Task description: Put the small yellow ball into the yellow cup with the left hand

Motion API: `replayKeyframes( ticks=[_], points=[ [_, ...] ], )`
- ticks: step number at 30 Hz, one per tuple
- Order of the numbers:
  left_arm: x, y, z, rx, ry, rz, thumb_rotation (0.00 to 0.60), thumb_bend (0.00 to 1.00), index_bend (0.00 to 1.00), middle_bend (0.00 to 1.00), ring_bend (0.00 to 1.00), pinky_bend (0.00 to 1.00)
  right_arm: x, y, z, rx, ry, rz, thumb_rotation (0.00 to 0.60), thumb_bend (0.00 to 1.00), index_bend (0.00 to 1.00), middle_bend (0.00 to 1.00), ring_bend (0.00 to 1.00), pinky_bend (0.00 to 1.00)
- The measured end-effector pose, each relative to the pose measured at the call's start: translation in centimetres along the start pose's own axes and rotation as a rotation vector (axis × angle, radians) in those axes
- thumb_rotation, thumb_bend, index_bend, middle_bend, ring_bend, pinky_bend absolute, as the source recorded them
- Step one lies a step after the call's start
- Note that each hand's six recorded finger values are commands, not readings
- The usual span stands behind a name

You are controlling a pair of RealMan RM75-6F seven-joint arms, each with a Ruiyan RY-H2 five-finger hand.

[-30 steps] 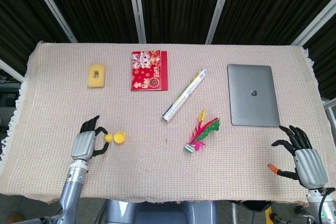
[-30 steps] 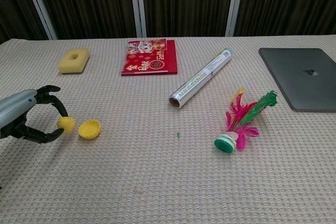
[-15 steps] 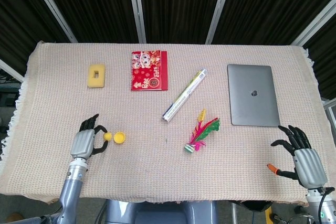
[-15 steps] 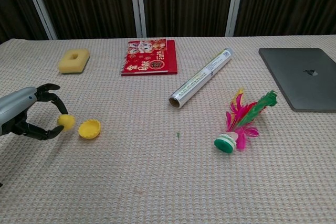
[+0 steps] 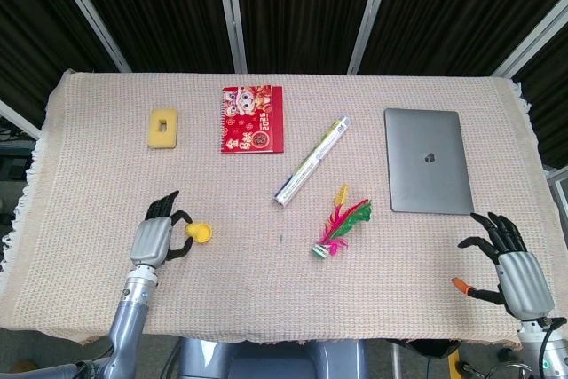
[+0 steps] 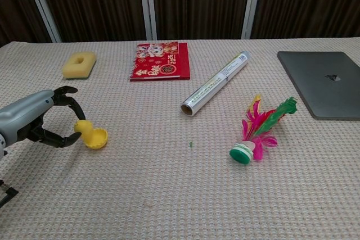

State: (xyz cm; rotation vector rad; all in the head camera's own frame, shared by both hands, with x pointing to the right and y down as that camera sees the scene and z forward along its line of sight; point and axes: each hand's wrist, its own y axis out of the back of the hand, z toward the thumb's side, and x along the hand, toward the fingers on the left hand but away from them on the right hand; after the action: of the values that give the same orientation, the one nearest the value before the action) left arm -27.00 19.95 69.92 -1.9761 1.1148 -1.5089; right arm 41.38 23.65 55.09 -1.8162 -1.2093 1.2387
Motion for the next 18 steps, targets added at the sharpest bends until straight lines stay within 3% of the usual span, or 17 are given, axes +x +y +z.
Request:
replayKeyframes(
  ticks=[18],
  points=[
    [0.01, -0.34, 0.53, 0.012, -0.011, -0.008, 0.600, 0.41, 0.54, 0.00, 0.00, 0.00, 0.03, 0.01, 0.05, -0.003, 0.002, 0.000, 0.600, 0.00, 0.41, 0.10, 0.03, 0.00]
  ],
)
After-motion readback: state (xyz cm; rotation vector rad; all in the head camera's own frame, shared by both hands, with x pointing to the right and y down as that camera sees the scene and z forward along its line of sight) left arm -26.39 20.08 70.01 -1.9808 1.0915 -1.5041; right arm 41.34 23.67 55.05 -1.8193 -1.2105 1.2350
